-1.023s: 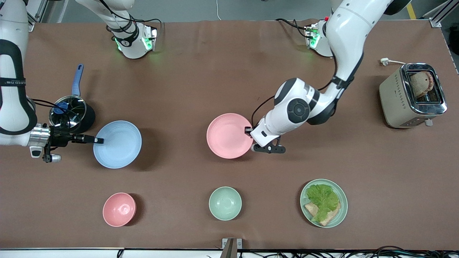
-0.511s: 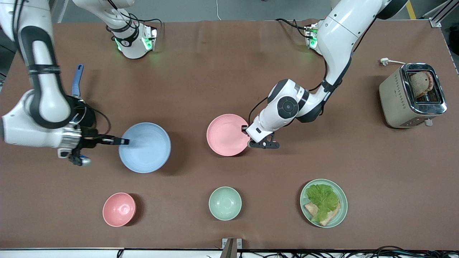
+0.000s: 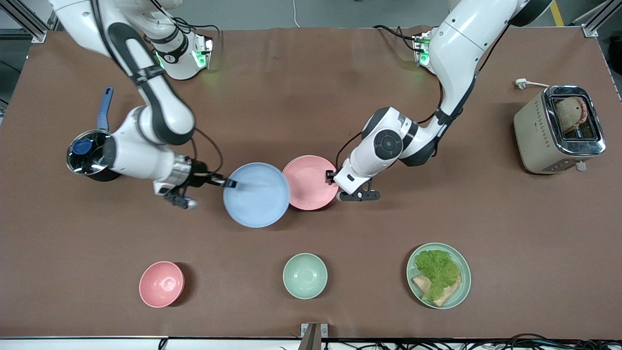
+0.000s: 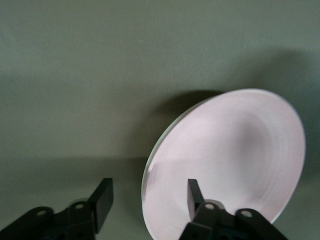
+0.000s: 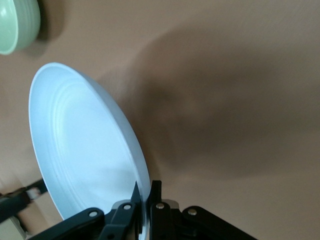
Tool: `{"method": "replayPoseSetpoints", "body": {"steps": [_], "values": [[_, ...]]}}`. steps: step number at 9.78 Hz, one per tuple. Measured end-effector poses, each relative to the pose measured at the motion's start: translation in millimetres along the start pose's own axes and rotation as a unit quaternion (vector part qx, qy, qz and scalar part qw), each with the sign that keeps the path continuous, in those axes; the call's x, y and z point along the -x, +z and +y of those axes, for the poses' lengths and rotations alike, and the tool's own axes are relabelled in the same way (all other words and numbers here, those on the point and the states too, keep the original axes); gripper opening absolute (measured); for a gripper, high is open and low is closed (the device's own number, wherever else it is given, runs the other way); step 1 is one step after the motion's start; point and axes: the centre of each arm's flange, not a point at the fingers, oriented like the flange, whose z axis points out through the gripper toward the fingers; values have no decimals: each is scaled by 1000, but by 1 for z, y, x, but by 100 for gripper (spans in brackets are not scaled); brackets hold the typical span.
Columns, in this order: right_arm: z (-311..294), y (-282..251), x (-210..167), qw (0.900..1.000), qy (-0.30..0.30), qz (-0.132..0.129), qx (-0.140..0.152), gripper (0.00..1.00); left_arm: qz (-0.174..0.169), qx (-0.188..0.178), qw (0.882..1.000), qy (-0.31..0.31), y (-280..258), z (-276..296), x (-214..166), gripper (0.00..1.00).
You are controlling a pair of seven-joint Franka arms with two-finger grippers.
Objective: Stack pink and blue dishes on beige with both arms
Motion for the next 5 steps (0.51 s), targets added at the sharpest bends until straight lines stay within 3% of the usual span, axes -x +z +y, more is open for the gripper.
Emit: {"method": "replayPoseSetpoints", "body": {"steps": [2,4,5], "values": [[-24,21,29,1000,7,9,-6,7,24,-59,998,10,-98,-21,-37,100],[-43,42,56,999,7,29,-17,7,53,-125,991,4,-228,-55,-69,100],[-49,56,67,999,3,34,-19,7,66,-134,989,-2,-280,-70,-79,100]]}}
